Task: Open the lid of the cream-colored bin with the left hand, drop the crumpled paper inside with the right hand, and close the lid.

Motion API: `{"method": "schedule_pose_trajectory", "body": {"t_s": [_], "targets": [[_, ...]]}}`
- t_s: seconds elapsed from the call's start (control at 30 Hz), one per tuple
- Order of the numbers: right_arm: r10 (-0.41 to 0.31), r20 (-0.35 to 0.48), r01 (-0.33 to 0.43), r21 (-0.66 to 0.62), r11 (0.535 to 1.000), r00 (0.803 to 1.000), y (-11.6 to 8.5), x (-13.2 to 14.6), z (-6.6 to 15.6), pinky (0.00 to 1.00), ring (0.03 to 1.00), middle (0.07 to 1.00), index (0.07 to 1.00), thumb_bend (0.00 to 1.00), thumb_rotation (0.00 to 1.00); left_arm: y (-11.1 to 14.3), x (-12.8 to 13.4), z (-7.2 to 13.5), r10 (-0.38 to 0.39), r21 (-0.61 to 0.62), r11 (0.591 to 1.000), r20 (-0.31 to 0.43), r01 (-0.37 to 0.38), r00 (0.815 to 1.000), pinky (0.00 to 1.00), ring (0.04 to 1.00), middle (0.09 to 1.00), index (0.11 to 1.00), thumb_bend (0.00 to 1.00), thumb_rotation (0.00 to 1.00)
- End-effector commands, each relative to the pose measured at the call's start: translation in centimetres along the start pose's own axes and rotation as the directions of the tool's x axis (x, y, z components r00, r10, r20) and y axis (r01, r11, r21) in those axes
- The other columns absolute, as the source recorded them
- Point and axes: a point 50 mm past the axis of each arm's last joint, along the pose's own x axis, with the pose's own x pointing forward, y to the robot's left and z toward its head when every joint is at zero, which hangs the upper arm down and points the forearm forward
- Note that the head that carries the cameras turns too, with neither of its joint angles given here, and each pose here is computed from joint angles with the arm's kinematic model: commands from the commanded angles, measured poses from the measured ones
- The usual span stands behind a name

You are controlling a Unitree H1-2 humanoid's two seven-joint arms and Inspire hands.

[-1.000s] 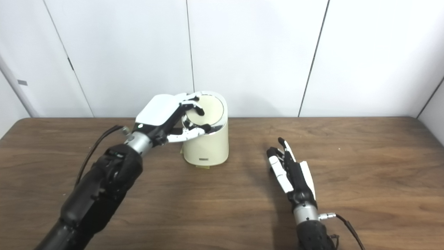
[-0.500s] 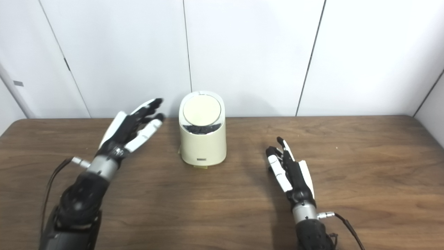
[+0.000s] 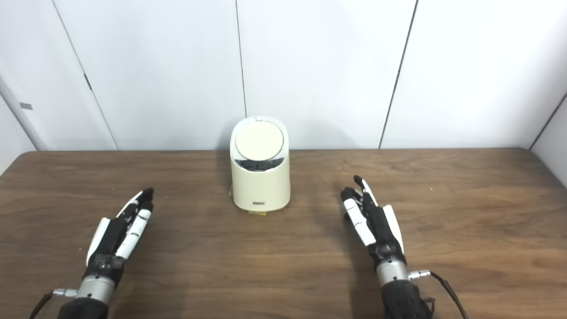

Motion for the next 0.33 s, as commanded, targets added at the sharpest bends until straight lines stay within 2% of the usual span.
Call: {"method": "schedule_pose_trajectory", "body": {"t_s": [0.0,0.2,0.3], "targets": [[-0.024,0.056,0.024,0.001,1.000,0.998,-0.9,0.4,1.5,0.73,0.842,0.881,0.961,0.51,0.96,0.1,0.4,0.6,0.014,-0.056,0.998,0.058,-0.011,0.998,0.98,0.977,0.956,0.979,0.37,0.78],[-0.037,0.035,0.036,0.034,0.999,0.999,-1.6,-0.2,1.4,0.75,0.872,0.896,0.954,0.52,0.95,-0.5,-0.4,-1.2,0.007,-0.132,0.991,0.032,-0.003,0.999,0.96,0.964,0.956,0.982,0.36,0.75],[-0.038,0.039,0.035,0.077,0.996,0.999,-1.9,-0.4,1.3,0.77,0.885,0.906,0.953,0.51,0.91,-1.0,-0.7,-1.8,0.009,-0.145,0.989,0.030,-0.005,0.999,0.95,0.955,0.954,0.975,0.38,0.74]]}}
